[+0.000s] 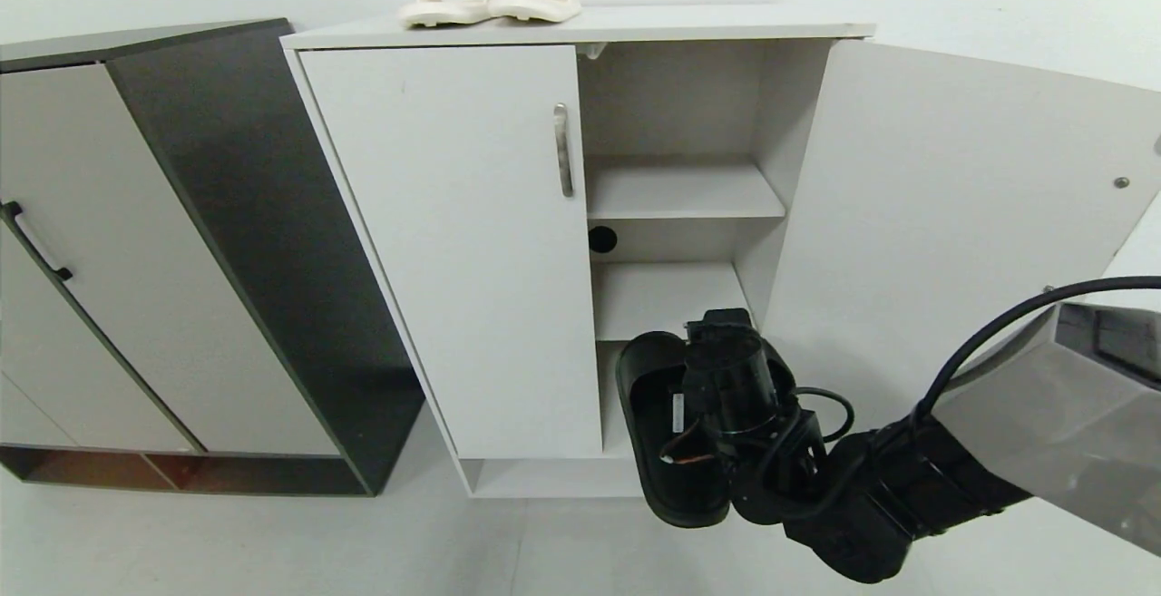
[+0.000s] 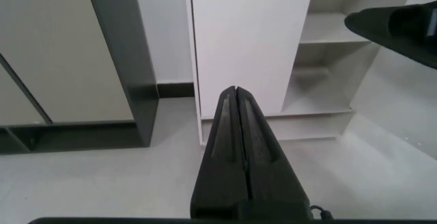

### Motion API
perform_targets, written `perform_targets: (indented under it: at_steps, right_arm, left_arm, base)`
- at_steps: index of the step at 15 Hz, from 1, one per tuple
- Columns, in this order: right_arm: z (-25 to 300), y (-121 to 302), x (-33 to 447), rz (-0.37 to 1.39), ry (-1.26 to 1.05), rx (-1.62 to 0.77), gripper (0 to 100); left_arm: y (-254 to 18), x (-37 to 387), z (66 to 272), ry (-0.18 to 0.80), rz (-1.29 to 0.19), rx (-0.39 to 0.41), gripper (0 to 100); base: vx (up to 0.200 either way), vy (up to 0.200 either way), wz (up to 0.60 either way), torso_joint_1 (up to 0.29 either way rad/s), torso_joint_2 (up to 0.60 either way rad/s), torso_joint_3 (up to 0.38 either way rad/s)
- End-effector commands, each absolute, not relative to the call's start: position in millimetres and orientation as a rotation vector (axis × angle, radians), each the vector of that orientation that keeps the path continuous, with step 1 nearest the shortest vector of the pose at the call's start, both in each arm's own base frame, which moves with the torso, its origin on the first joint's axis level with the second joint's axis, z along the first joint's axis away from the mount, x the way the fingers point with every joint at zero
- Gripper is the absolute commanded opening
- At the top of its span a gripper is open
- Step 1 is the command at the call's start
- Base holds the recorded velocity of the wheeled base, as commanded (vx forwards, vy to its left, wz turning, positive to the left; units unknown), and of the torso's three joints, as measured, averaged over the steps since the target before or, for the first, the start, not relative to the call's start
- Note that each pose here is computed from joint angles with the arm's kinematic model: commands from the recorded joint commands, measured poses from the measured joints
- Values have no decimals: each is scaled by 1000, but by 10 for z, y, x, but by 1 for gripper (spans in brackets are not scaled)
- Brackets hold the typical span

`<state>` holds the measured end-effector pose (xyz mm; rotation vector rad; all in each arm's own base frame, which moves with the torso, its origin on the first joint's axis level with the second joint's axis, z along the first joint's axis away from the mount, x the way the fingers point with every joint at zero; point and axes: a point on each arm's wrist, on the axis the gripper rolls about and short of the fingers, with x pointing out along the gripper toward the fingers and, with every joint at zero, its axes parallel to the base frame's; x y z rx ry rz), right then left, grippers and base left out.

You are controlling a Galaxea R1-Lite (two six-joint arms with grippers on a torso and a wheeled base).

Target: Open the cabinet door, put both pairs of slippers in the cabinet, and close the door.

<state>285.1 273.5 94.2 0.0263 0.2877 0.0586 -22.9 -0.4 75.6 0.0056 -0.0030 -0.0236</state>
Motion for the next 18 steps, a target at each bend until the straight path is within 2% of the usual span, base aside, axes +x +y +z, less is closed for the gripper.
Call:
perform_targets:
  at_steps: [1, 7, 11, 15, 18]
  right_arm:
    - [785, 2846, 2971, 53, 298, 14, 0]
    - [648, 2880, 3076, 39, 309, 5, 0]
    - [771, 2896, 3089, -4, 212, 29, 0]
    - [666, 2837, 3169, -3, 54, 5, 0]
    - [646, 2838, 3179, -4, 52, -2, 0]
  left_arm:
    - [-4, -227, 757, 0, -25, 6, 0]
    - [-4, -227, 757, 0, -25, 6, 0]
    - [-4, -227, 757, 0, -25, 6, 0]
    - [-4, -227, 757, 0, -25, 8, 0]
    - [-4, -227, 757, 0, -25, 8, 0]
  base:
    - [0, 0, 0, 7, -2, -193]
    - [0, 0, 0, 5, 4, -197]
    - [0, 0, 0, 0, 4, -195]
    - [0, 0, 0, 1, 1, -25]
    - [0, 0, 0, 0, 0, 0]
